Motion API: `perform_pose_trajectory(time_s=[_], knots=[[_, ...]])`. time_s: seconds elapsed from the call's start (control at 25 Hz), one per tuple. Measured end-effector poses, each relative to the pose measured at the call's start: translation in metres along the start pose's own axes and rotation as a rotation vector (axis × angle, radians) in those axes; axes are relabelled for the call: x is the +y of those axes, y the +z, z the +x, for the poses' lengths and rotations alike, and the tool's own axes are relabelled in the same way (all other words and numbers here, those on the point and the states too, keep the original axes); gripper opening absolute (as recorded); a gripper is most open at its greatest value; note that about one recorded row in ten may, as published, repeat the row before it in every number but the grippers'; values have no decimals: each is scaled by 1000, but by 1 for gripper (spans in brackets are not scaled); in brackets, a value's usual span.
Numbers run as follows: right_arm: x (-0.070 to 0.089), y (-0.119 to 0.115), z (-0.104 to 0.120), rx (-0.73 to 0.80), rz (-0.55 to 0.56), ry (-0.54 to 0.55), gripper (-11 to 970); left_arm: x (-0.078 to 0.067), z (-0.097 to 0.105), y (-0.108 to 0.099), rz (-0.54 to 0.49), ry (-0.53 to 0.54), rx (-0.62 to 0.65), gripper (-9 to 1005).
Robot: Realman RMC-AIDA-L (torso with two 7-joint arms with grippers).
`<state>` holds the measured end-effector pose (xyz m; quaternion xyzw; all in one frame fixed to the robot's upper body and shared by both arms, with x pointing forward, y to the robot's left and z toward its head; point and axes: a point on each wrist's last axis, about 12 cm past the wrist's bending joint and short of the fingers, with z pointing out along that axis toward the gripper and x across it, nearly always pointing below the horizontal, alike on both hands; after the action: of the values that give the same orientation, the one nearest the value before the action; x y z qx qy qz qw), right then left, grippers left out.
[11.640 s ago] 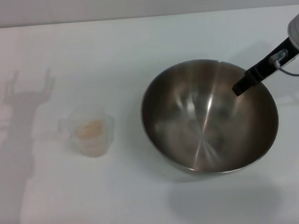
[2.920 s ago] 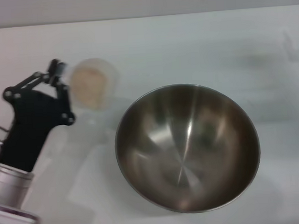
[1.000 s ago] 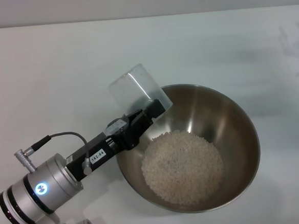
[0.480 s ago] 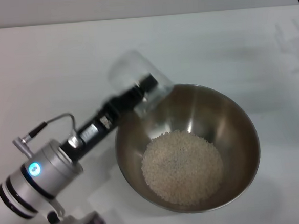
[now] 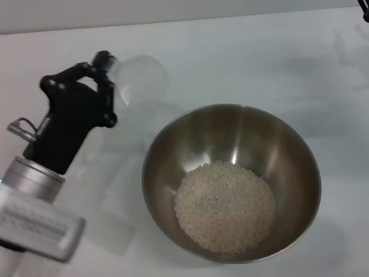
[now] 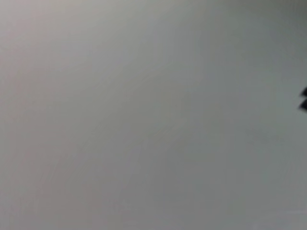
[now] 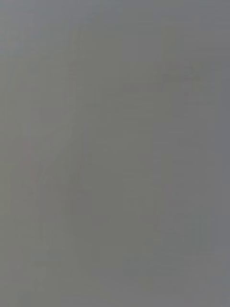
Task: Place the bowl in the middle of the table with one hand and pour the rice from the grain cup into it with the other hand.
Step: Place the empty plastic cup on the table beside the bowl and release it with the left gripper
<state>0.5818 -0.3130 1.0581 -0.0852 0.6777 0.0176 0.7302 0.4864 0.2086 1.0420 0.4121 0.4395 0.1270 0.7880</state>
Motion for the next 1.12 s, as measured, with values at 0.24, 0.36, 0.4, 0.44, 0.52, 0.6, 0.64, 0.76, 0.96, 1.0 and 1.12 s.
perform_pose_trajectory(time_s=[0.24,0.36,0.4,0.44,0.52,0.6,0.64,0.76,0.96,1.0,1.12], knots=[[0,-3,1,-5,1,16,479,-2,30,0,-47,-420,278,116],[0,-3,0,-16,-2,17,479,-4,41,-1,-73,-537,375,119],[1,-3,-1,-19,-3,17,479,-4,43,-2,-83,-567,398,120],[1,-3,-1,-22,-4,17,479,-5,45,-2,-89,-592,415,121],[0,-2,-2,-25,-6,15,479,-6,47,-3,-91,-622,434,123],[0,-1,-3,-29,-6,13,479,-7,48,-4,-86,-642,454,125],[-1,-1,-4,-32,-6,12,479,-8,49,-4,-83,-647,461,126],[-2,-2,-4,-40,-5,10,479,-9,50,-5,-79,-659,476,129],[-3,-5,-3,-40,-2,17,479,-11,51,-6,-81,-695,493,134],[-3,-6,-3,-42,-1,19,479,-11,52,-7,-80,-701,498,135],[-4,-8,-3,-47,-1,20,479,-12,53,-8,-76,-710,513,138]])
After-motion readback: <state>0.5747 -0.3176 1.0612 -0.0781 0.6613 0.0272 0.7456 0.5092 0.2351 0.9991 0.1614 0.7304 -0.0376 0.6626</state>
